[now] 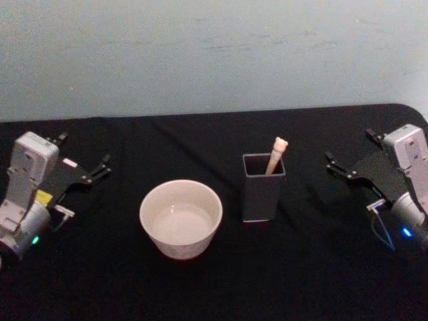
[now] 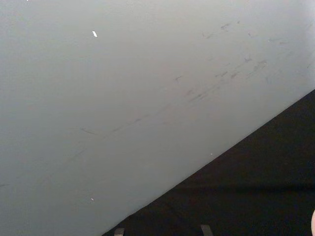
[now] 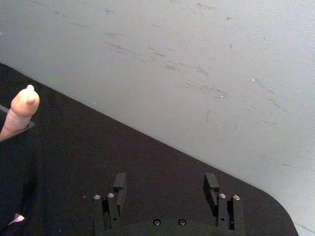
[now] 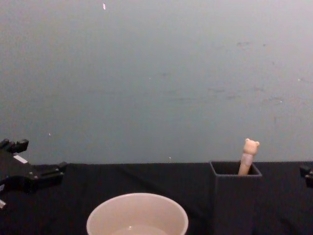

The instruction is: Pick up the stirring spoon with one hand, stir inside the cup, then place it back in its original position.

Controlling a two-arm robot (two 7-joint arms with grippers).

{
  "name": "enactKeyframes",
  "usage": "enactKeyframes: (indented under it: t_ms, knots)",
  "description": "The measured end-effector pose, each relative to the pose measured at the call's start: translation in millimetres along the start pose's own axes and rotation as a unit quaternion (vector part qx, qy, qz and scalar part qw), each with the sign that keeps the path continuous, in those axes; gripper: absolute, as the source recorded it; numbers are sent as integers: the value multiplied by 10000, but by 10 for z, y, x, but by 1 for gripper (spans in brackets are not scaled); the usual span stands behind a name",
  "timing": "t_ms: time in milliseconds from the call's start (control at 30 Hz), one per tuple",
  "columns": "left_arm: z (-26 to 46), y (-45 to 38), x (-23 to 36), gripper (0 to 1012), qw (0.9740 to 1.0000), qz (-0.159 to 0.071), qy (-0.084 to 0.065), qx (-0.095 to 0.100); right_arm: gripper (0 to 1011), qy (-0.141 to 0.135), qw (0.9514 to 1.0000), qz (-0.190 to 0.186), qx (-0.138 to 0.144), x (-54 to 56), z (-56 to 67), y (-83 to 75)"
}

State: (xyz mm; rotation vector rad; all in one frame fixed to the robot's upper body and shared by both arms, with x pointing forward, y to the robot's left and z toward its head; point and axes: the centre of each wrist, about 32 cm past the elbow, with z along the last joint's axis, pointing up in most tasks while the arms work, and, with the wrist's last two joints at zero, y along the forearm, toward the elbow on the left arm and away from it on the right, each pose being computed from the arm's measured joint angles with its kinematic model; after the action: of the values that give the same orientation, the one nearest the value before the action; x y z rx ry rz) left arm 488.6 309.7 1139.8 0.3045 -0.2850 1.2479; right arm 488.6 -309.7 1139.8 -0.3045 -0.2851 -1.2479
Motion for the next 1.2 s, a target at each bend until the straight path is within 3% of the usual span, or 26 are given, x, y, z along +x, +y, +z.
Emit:
enactKeyframes:
  t_ms: [1200]
  knots:
    - [0, 0, 0, 1001, 10000, 0, 0, 0, 1000, 0, 10000, 0, 0, 0, 0, 0]
